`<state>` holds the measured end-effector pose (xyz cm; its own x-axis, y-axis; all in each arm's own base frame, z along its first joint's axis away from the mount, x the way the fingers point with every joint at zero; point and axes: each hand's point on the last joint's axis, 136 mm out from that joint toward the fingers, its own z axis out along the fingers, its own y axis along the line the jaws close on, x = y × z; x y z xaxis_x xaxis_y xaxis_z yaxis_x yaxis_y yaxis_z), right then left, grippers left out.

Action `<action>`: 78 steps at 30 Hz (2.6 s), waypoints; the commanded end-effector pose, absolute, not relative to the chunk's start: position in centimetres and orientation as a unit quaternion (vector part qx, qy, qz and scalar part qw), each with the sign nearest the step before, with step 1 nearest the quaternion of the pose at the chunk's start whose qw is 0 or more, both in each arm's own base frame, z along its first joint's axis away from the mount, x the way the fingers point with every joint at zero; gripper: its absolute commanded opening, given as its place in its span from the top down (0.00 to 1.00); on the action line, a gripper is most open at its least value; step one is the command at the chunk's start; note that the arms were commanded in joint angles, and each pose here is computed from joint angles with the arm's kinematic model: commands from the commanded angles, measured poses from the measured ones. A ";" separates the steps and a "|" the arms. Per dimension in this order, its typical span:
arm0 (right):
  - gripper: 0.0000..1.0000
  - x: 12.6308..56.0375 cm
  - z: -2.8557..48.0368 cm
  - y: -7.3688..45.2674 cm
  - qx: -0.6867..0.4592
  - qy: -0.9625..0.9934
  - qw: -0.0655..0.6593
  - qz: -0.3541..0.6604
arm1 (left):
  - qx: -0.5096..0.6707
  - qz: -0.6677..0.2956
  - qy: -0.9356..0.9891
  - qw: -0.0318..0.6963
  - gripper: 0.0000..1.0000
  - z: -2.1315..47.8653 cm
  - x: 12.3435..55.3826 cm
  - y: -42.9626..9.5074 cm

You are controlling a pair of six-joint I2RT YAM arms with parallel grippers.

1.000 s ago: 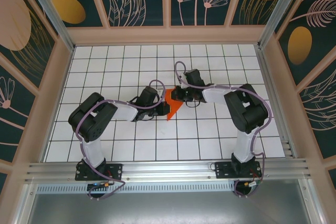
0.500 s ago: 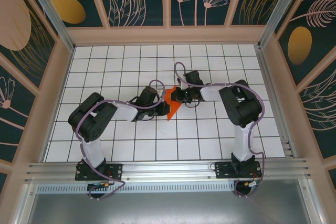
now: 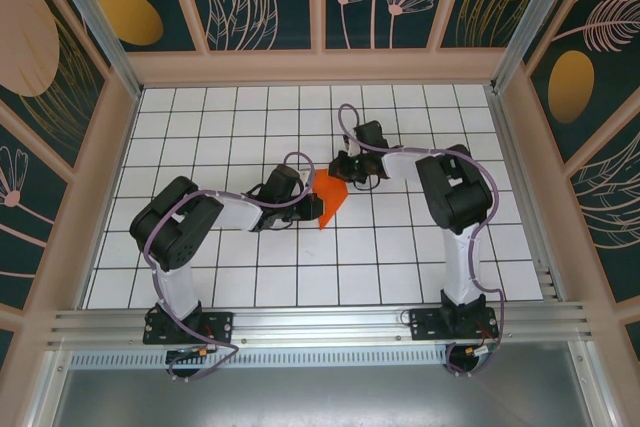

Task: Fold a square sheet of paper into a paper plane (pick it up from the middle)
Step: Fourth fold the wing at the center of the table.

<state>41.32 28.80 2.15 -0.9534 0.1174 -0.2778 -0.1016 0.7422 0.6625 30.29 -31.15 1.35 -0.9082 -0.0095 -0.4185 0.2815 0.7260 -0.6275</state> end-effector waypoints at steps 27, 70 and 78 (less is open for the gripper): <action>0.99 35.0 2.7 30.7 -0.004 0.909 0.142 0.392 | 0.025 -0.292 0.950 0.104 1.00 -3.5 26.0 -27.0; 0.97 36.4 2.4 30.0 -0.022 0.914 0.144 0.380 | -0.011 -0.313 0.932 0.181 1.00 0.9 33.7 -29.6; 0.96 33.8 5.4 30.3 -0.037 0.894 0.157 0.418 | -0.023 -0.301 0.938 0.172 1.00 -0.2 32.8 -28.7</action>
